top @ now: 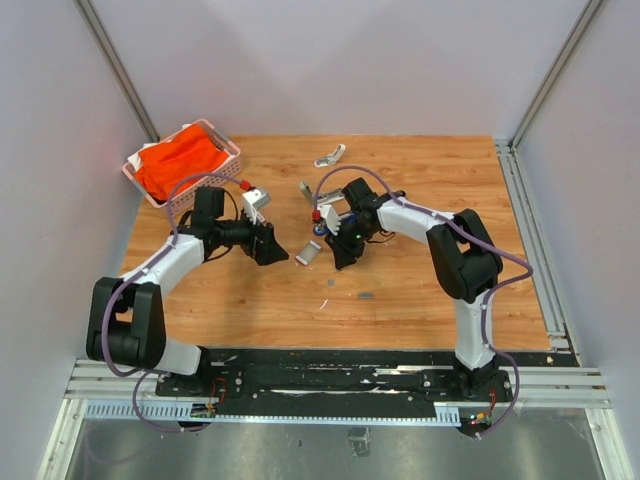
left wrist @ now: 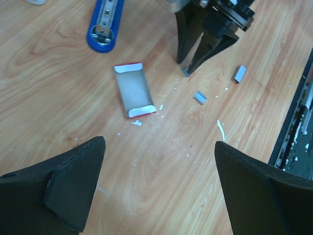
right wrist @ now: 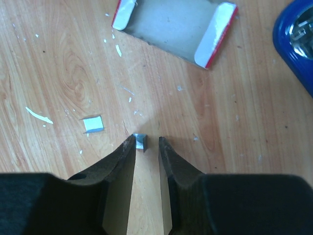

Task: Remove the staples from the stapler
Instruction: Adjust the staple box at the center of the board, then pick up the staple from the center of the board.

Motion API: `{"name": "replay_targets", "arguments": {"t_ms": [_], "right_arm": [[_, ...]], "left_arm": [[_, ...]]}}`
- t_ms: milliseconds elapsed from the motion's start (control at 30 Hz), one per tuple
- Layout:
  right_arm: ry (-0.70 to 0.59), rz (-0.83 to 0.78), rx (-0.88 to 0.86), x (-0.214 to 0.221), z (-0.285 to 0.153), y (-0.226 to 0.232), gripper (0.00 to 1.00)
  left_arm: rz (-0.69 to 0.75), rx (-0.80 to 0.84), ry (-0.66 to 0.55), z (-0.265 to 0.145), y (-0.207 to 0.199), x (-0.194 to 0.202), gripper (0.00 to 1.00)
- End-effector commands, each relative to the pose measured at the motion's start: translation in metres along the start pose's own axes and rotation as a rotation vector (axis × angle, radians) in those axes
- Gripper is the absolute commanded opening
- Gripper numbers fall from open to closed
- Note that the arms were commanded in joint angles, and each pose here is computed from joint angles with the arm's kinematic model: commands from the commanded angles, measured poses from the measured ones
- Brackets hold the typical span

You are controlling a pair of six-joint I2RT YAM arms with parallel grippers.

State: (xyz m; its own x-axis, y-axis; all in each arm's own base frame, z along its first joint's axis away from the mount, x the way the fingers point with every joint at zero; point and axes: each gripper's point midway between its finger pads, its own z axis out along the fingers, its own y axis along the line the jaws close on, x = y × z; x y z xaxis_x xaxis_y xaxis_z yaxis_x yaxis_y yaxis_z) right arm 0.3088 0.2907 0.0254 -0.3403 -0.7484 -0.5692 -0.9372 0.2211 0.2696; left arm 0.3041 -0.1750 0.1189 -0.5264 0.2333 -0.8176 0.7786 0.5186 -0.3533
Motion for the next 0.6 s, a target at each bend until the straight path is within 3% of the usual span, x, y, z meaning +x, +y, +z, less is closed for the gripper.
{"name": "replay_targets", "arguments": {"t_ms": [0,300,567], "right_arm": [[0.033,-0.011,-0.008,0.001,0.014,0.005,0.26],[0.059,-0.048,0.027,0.003,0.013,0.003,0.11],[0.069,-0.077,0.071,0.003,0.003,0.0,0.17]], "left_arm": [[0.018,-0.02,-0.001,-0.018,0.003,0.005,0.98],[0.02,-0.041,-0.044,-0.024,0.005,0.004,0.98],[0.017,-0.054,-0.048,-0.024,0.009,0.008,0.98]]}}
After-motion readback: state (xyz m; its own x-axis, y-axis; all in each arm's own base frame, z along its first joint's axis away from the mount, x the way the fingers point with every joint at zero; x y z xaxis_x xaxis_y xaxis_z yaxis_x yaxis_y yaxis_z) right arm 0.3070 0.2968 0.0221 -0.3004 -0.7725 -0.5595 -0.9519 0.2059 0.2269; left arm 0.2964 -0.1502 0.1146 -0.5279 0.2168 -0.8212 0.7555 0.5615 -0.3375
